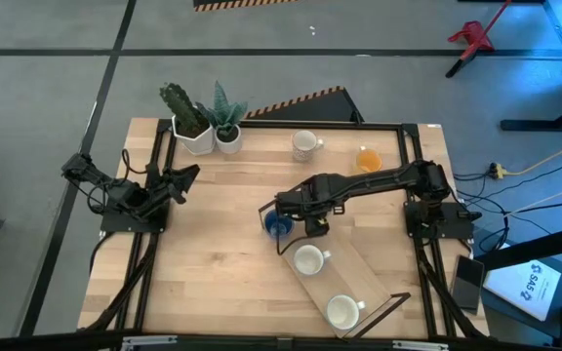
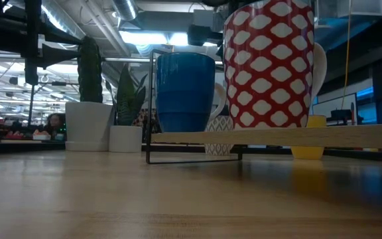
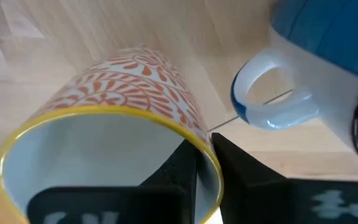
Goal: Place coffee mugs
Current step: Put the orange patterned mug on the shelf, then put the gray patterned mug on the shelf
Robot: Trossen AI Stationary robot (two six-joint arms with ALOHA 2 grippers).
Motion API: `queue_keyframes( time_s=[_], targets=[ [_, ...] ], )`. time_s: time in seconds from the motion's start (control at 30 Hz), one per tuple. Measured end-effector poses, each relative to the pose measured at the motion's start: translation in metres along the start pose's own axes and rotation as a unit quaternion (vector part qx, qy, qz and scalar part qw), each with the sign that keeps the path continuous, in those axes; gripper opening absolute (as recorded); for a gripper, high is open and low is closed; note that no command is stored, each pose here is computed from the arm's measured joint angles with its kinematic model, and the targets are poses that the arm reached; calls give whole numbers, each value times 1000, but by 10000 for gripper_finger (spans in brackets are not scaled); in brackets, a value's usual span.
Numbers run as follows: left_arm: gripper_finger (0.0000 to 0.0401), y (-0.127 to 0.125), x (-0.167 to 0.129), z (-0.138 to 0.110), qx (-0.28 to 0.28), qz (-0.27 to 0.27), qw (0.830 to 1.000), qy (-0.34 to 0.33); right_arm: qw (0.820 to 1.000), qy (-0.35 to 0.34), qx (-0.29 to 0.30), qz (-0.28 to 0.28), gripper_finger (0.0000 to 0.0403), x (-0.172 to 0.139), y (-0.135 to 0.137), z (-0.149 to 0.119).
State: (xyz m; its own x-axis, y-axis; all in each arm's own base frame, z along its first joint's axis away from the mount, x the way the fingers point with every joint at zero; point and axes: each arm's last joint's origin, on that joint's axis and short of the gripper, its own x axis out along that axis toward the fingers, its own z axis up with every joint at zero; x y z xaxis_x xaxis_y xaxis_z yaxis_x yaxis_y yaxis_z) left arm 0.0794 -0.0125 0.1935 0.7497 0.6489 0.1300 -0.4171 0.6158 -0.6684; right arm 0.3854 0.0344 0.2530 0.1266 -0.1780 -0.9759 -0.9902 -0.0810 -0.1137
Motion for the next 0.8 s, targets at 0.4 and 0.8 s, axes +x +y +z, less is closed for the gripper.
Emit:
queue_keyframes(
  time_s=[0.4,0.8],
  targets=[
    [121,0,0,0,0,0,1000,0,999,13,29,-1,90,0,0,-1],
    [121,0,0,0,0,0,1000,0,999,18,43,0,164,-1,1,-1]
  ],
)
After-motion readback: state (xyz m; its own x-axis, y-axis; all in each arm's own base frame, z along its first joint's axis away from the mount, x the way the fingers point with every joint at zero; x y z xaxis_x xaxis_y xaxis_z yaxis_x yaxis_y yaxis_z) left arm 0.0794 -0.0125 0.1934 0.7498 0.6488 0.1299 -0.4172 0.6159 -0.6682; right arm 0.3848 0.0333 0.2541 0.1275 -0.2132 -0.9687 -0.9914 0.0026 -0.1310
